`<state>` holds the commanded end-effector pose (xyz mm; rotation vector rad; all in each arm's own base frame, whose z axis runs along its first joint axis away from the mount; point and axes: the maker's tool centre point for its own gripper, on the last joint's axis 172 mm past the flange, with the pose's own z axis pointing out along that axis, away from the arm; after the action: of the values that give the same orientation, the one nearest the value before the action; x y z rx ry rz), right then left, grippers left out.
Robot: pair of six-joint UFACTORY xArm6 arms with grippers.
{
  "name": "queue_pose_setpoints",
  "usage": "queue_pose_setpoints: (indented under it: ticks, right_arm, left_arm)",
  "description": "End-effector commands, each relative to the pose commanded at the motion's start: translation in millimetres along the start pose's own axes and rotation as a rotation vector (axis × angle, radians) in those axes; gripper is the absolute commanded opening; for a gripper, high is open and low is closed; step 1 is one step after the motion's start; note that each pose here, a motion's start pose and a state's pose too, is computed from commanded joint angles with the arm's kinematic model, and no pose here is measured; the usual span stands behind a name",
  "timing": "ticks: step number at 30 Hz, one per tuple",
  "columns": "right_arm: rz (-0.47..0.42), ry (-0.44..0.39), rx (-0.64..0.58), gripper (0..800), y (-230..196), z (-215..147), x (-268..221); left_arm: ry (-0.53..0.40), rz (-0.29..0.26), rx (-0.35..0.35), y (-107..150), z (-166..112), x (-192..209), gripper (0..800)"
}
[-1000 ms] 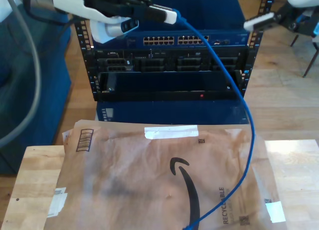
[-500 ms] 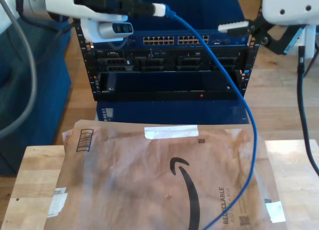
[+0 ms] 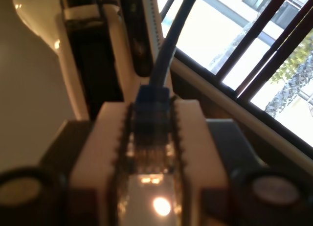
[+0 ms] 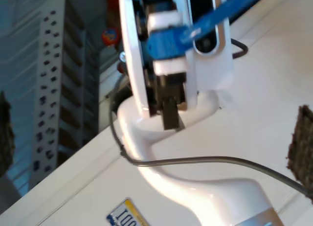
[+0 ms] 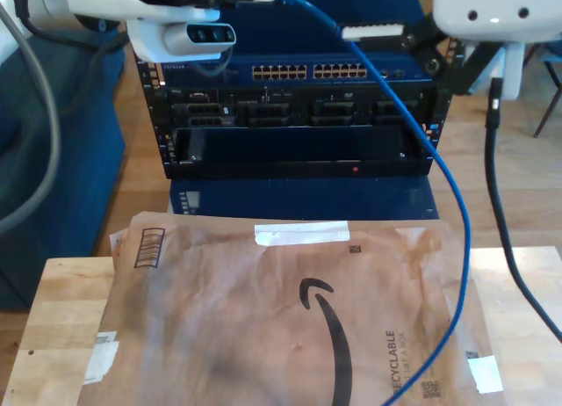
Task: Grab the cable and plug it in
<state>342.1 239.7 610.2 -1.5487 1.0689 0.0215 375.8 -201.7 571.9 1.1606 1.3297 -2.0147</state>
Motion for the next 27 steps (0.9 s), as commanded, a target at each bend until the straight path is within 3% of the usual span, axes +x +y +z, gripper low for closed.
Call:
queue_pose_setpoints:
  ticks: [2, 10, 27]
  right_arm:
    - [-0.002, -0.008, 0.006, 796, 1.2, 6.9, -2.5]
    - [0.003, 0.02, 0.066, 796, -3.1, 14.4, 12.4]
    - [-0.036, 0.037, 0.071, 777, 6.5, 40.5, 25.3]
  left_arm:
    - [-0.008, -0.027, 0.004, 3.6, -3.2, 1.3, 2]
    - [-0.041, -0.051, 0.0, 2.7, -11.4, -5.1, 2]
    - [-0.066, -0.062, 0.01, 6.6, -14.6, -4.6, 2]
